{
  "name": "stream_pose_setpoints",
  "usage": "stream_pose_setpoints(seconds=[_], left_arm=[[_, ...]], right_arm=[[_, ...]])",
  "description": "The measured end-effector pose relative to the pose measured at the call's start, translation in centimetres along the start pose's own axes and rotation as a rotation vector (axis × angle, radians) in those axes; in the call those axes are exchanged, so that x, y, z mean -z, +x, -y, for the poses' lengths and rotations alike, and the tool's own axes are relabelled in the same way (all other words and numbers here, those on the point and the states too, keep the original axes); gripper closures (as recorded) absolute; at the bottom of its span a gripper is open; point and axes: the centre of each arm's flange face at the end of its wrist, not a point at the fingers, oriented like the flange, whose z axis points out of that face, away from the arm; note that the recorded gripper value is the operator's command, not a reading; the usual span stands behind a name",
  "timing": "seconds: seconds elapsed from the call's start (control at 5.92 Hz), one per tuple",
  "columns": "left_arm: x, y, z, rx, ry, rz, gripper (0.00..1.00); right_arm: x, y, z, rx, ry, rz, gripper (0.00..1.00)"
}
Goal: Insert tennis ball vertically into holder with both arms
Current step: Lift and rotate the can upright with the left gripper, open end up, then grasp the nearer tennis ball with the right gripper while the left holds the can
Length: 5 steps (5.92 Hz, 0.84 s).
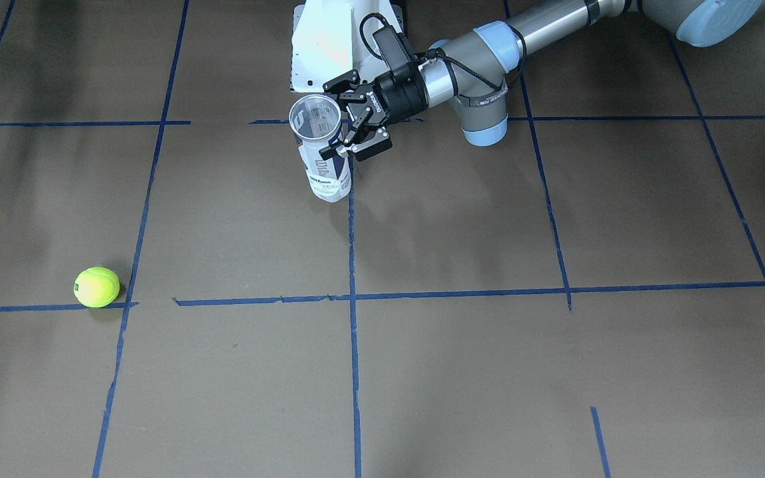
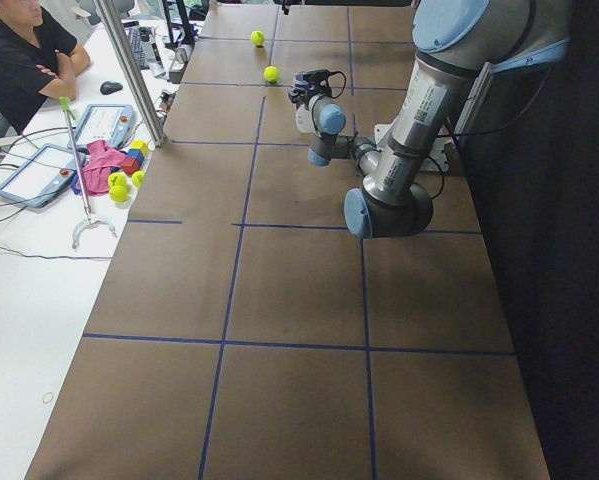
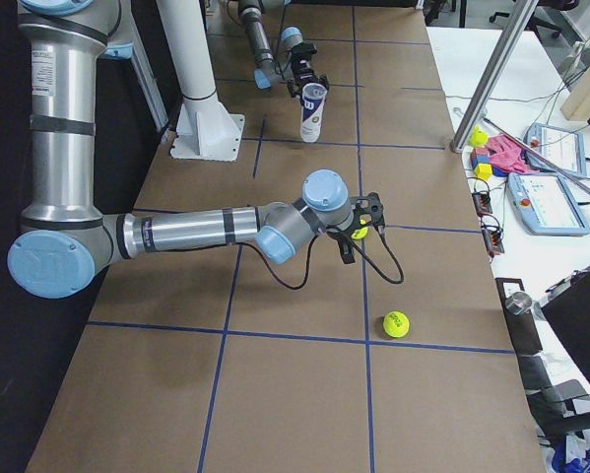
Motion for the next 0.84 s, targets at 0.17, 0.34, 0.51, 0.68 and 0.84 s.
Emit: stream_pose_setpoints(seconds=[0.17, 0.34, 0.51, 0.68, 0.84], left_arm=[[0.2, -0.6, -0.9, -0.006, -0.002, 0.007, 0.22], [0.3, -0.9, -2.2, -0.006, -0.008, 0.009, 0.22], [0.4, -1.2, -3.4, -0.006, -0.011, 0.009, 0.22], [0.6, -1.4, -4.1, -0.005, -0.003, 0.008, 0.22], [0.9, -1.4, -4.4, -0.001, 0.021, 0.002, 0.22]], right_arm=[[-1.2, -1.2, 0.6, 0.004, 0.000, -0.018, 0.00], [-2.5, -2.5, 1.0, -0.015, -0.008, -0.023, 0.00], [-3.8, -4.3, 1.6, -0.039, -0.013, -0.021, 0.00], [-5.0, -6.2, 2.3, -0.062, -0.010, -0.019, 0.00], [-5.6, -7.4, 2.8, -0.074, -0.003, -0.022, 0.00]])
